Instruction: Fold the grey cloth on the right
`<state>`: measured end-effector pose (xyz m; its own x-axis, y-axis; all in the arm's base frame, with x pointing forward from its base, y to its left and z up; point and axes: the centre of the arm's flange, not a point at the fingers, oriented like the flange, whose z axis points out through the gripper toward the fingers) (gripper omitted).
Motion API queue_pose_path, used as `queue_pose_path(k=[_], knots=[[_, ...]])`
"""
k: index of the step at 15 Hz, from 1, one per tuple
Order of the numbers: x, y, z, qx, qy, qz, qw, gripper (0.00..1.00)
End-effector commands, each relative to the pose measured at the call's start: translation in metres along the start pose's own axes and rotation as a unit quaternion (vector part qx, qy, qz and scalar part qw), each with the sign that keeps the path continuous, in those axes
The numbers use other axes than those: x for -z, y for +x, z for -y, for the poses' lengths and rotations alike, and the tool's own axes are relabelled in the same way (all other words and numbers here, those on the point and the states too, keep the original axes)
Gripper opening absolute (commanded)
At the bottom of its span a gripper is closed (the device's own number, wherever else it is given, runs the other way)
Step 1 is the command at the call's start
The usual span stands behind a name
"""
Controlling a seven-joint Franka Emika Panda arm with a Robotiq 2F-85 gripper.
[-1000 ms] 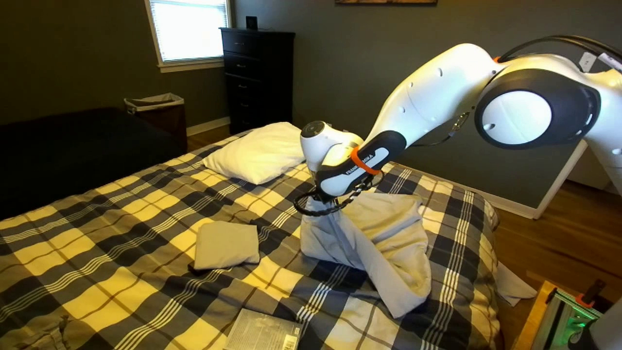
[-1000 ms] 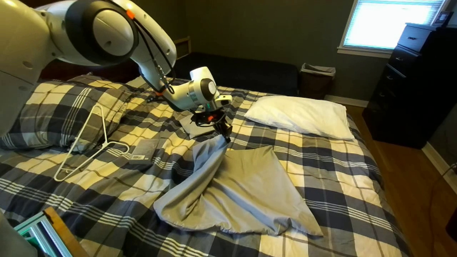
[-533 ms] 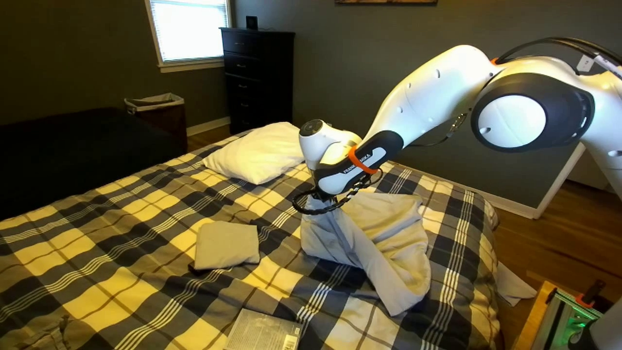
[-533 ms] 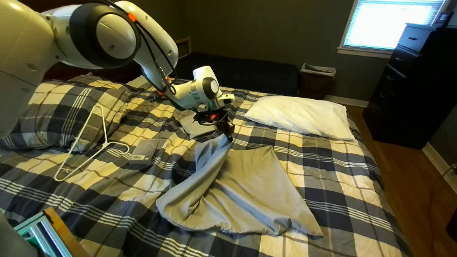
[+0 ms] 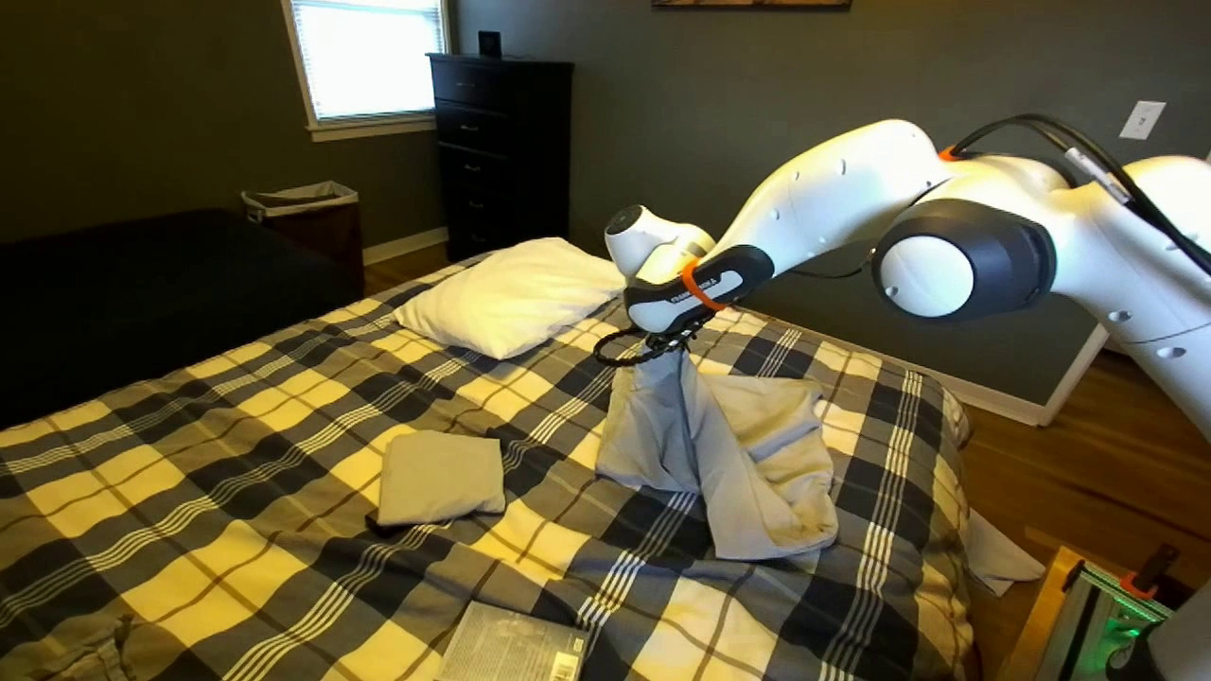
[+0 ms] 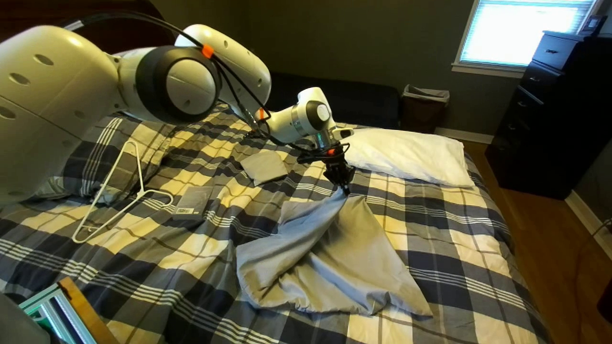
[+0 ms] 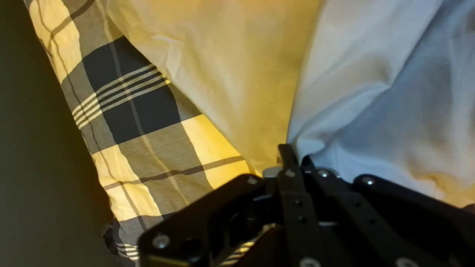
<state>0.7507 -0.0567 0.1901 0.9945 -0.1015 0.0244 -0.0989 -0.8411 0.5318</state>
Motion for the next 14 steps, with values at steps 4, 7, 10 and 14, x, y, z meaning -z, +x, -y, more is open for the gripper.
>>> queue_pose_path(k=[4, 7, 10, 14], knots=[[-0.039, 0.087, 0.017, -0.073, -0.037, -0.023, 0.9964, 0.00], [-0.043, 0.106, 0.017, -0.121, -0.052, -0.042, 0.9903, 0.00], [-0.047, 0.119, 0.009, -0.168, -0.081, -0.045, 0.9814, 0.00], [-0.046, 0.122, 0.010, -0.204, -0.100, -0.040, 0.9729, 0.00]])
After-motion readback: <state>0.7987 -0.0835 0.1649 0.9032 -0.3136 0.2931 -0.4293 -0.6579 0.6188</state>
